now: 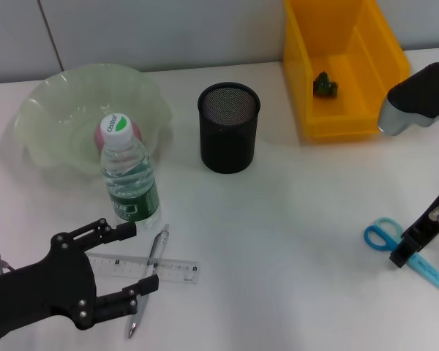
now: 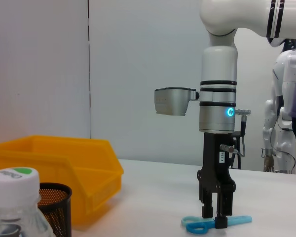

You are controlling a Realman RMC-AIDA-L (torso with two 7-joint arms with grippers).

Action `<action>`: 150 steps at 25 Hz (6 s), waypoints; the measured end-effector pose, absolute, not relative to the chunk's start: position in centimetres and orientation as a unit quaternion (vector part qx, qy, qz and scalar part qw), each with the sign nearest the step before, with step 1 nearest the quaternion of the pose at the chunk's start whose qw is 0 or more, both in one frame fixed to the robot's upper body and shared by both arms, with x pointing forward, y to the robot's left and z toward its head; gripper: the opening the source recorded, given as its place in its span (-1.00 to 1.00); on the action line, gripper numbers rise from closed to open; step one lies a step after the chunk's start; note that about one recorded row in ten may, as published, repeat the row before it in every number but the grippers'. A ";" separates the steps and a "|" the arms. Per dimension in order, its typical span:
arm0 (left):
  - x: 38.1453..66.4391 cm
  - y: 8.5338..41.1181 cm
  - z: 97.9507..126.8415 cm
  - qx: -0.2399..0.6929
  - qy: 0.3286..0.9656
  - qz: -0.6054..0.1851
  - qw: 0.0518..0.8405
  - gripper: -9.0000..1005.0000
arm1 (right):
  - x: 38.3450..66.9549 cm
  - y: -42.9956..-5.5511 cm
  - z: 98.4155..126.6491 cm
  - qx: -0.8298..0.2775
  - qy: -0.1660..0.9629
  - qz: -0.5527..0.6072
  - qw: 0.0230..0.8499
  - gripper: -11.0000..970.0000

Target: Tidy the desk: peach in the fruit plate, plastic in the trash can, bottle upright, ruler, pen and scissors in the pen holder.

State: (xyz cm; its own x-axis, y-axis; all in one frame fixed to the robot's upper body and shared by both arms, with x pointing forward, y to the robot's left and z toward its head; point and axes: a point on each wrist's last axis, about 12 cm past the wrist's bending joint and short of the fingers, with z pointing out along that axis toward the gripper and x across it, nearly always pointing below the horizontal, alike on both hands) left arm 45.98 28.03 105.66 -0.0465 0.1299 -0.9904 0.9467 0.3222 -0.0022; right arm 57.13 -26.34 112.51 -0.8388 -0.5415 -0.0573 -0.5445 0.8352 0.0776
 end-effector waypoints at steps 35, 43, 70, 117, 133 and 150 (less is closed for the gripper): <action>46.0 28.0 105.7 0.440 0.612 -0.384 0.533 0.56 | 57.9 -25.9 113.2 -0.282 0.956 0.053 0.054 -0.47; 45.7 28.1 105.8 0.438 0.607 -0.391 0.536 0.56 | 57.3 -27.2 119.0 -0.261 0.931 0.110 0.228 -0.43; 46.3 27.5 106.2 0.444 0.597 -0.397 0.538 0.56 | 59.8 -26.7 115.3 -0.364 0.612 0.236 0.661 -0.32; 46.8 27.0 106.3 0.450 0.591 -0.402 0.535 0.56 | 61.6 -19.0 108.1 -0.329 0.660 0.241 0.631 -0.12; 46.7 27.0 106.3 0.450 0.592 -0.402 0.534 0.56 | 61.3 -19.3 107.9 -0.309 0.667 0.254 0.629 0.25; 46.2 27.4 106.2 0.444 0.594 -0.410 0.531 0.56 | 59.8 -23.0 109.5 -0.268 0.662 0.316 0.625 0.74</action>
State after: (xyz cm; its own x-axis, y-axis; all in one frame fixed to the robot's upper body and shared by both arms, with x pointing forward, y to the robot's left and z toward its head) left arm 46.23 27.41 106.25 -0.0404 0.0918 -0.9950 0.9629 0.2694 -0.0143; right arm 59.83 -23.02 109.53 -0.0752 0.0397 -0.9964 -0.7496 0.6567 0.0827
